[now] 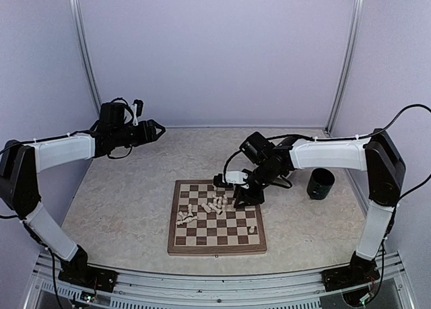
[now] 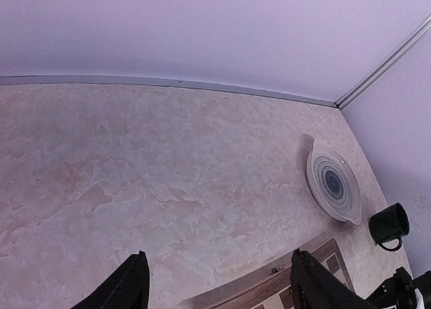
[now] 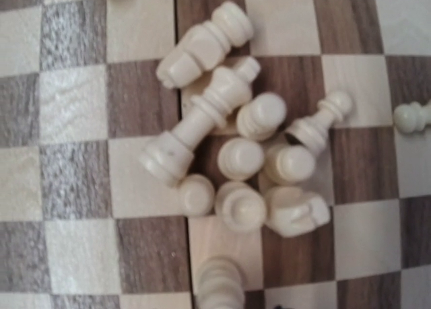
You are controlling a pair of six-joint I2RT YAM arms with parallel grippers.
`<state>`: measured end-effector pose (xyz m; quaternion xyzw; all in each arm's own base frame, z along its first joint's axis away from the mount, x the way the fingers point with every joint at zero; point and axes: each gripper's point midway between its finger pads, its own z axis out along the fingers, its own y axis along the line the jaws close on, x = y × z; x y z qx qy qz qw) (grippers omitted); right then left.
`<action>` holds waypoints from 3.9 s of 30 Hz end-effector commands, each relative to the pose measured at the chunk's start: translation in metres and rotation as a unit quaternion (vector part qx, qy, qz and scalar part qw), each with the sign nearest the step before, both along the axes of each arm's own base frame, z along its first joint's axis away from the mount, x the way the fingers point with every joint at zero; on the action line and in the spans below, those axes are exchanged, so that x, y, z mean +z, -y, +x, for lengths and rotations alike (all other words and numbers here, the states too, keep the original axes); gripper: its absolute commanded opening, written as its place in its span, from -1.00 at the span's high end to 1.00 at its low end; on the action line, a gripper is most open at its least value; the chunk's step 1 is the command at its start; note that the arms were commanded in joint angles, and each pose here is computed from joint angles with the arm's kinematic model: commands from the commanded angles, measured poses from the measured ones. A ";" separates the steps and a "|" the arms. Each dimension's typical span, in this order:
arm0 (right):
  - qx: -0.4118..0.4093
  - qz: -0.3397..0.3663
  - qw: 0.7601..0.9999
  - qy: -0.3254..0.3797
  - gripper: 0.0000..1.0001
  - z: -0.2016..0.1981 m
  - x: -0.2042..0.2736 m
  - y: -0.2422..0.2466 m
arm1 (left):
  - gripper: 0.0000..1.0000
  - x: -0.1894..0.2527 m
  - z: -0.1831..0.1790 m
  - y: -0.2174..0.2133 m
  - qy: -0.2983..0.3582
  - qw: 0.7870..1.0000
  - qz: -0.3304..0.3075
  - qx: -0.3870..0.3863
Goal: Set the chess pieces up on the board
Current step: Pick up the queen from the chessboard, then place the queen at e1.
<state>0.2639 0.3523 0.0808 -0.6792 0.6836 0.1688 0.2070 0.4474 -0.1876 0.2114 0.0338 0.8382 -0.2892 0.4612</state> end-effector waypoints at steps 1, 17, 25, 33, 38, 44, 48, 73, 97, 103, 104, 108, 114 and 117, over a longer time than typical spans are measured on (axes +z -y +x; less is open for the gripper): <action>0.006 0.012 1.000 -0.018 0.29 -0.001 0.001 -0.009 | -0.43 0.009 0.006 0.001 0.009 1.000 0.001 -0.007; 0.008 0.012 1.000 -0.027 0.77 -0.003 -0.003 -0.010 | -0.43 0.007 0.006 0.002 0.006 1.000 -0.001 -0.009; 0.025 0.028 0.999 -0.020 0.93 -0.017 0.018 -0.003 | -0.43 0.006 0.006 0.003 0.004 1.000 0.000 -0.010; 0.082 0.031 0.996 -0.024 0.92 -0.062 0.024 -0.004 | -0.43 0.005 0.007 0.003 0.004 1.000 0.002 -0.010; 0.120 0.020 0.992 -0.032 0.92 -0.088 0.016 -0.010 | -0.43 0.004 0.007 0.003 0.002 1.000 0.003 -0.011; 0.156 0.006 0.987 -0.034 0.91 -0.111 0.006 -0.019 | -0.43 0.004 0.005 0.004 0.000 1.000 0.001 -0.013; 0.168 -0.004 0.985 -0.031 0.90 -0.120 -0.001 -0.023 | -0.43 0.004 0.004 0.008 -0.001 1.000 -0.001 -0.019; 0.169 -0.047 0.984 -0.018 0.75 -0.124 -0.032 -0.043 | -0.43 0.007 0.001 0.012 -0.002 1.000 0.001 -0.028; 0.165 -0.059 0.985 -0.005 0.79 -0.125 -0.025 -0.030 | -0.43 0.005 0.002 0.012 -0.005 1.000 0.003 -0.029; 0.164 -0.063 0.984 -0.002 0.80 -0.125 -0.026 -0.027 | -0.43 0.003 0.002 0.012 -0.006 1.000 0.003 -0.028; 0.164 -0.063 0.984 -0.002 0.80 -0.125 -0.025 -0.026 | -0.43 0.004 0.002 0.012 -0.006 1.000 0.002 -0.029; 0.164 -0.063 0.984 -0.001 0.78 -0.125 -0.026 -0.026 | -0.44 0.003 0.002 0.013 -0.006 1.000 0.003 -0.029; 0.166 -0.064 0.984 -0.005 0.75 -0.126 -0.028 -0.027 | -0.43 0.002 0.002 0.013 -0.008 0.999 0.002 -0.031; 0.167 -0.064 0.984 -0.007 0.74 -0.126 -0.029 -0.026 | -0.44 0.001 0.002 0.014 -0.010 0.999 0.003 -0.031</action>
